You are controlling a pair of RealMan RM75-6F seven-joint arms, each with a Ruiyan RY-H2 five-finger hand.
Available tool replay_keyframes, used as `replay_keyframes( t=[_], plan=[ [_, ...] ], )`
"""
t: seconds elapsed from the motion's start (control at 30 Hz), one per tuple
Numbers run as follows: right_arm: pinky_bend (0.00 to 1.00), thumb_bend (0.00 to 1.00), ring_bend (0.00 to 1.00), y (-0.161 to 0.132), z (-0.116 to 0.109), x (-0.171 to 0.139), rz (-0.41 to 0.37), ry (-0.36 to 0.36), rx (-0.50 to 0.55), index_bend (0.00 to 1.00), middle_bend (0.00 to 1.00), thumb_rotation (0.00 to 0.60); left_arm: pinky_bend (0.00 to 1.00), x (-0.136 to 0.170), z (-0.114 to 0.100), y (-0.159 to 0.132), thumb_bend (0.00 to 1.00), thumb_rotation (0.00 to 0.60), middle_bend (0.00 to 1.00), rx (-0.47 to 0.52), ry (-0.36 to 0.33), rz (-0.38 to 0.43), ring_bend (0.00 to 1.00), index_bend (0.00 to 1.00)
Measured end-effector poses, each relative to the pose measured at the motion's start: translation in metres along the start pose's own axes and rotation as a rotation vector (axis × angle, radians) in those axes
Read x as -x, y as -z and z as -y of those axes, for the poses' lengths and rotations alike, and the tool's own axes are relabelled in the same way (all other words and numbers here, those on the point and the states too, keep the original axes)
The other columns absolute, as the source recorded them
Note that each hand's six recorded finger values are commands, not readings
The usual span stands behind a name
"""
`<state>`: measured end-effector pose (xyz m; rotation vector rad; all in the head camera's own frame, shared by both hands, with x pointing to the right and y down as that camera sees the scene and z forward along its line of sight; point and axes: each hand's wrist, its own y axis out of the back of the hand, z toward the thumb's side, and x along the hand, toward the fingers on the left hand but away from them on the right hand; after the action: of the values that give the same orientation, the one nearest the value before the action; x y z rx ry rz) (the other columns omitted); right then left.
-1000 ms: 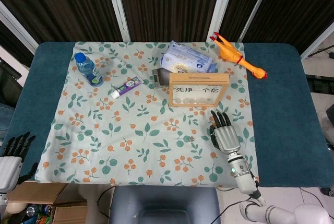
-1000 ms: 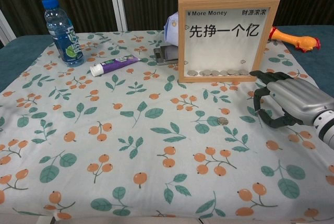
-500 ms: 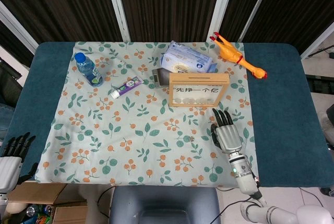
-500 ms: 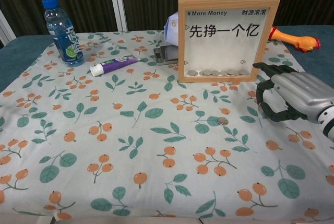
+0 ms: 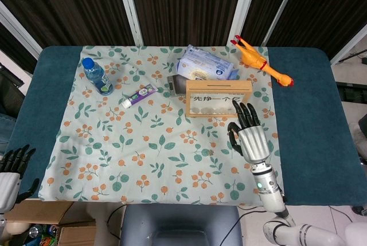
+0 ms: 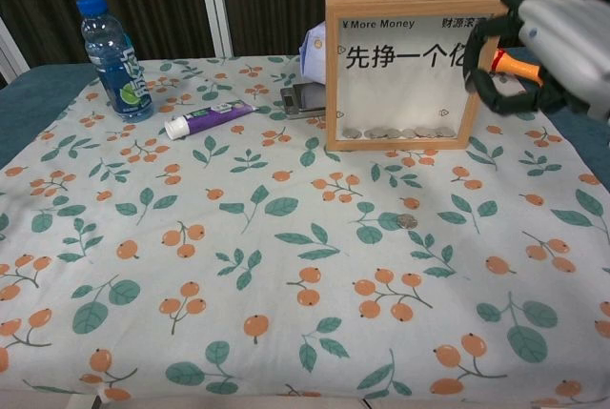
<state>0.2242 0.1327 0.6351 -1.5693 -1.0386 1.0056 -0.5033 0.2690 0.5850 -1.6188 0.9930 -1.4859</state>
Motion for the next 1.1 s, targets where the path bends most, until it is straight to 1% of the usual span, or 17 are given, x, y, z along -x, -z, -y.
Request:
replay_keyframes(
  t=[0.13,0.23,0.33,0.53,0.73,0.93,1.1],
  plan=[
    [0.00,0.70,0.00,-0.015,-0.044,0.025,-0.020,0.119,-0.026,0.76,0.09,0.600,0.00,0.002,-0.002,0.000,0.38,0.600,0.00,0.001,-0.001,0.002,0.00,0.00],
    [0.00,0.70,0.00,-0.021,-0.067,0.048,-0.016,0.180,-0.059,0.76,0.09,0.600,0.00,0.003,-0.002,0.001,0.38,0.600,0.00,0.002,0.002,0.001,0.00,0.00],
    [0.00,0.70,0.00,-0.023,-0.077,0.070,0.003,0.191,-0.085,0.77,0.09,0.600,0.00,0.002,-0.002,0.001,0.38,0.600,0.00,0.004,0.007,-0.001,0.00,0.00],
    [0.00,0.70,0.00,-0.023,-0.074,0.110,0.041,0.144,-0.136,0.78,0.09,0.600,0.00,0.002,0.000,0.002,0.38,0.600,0.00,0.003,0.015,-0.004,0.00,0.00],
    [0.00,0.70,0.00,-0.017,-0.068,0.138,0.081,0.115,-0.175,0.78,0.09,0.600,0.00,-0.001,0.003,0.004,0.38,0.600,0.00,-0.001,0.032,-0.011,0.00,0.00],
    [0.00,0.70,0.00,-0.009,-0.055,0.150,0.128,0.083,-0.194,0.78,0.09,0.600,0.00,-0.002,0.006,0.006,0.38,0.600,0.00,-0.002,0.039,-0.017,0.00,0.00],
    [0.00,0.70,0.00,-0.006,-0.045,0.156,0.150,0.068,-0.207,0.79,0.10,0.600,0.00,-0.003,0.006,0.009,0.38,0.600,0.00,-0.002,0.042,-0.020,0.00,0.00]
  ],
)
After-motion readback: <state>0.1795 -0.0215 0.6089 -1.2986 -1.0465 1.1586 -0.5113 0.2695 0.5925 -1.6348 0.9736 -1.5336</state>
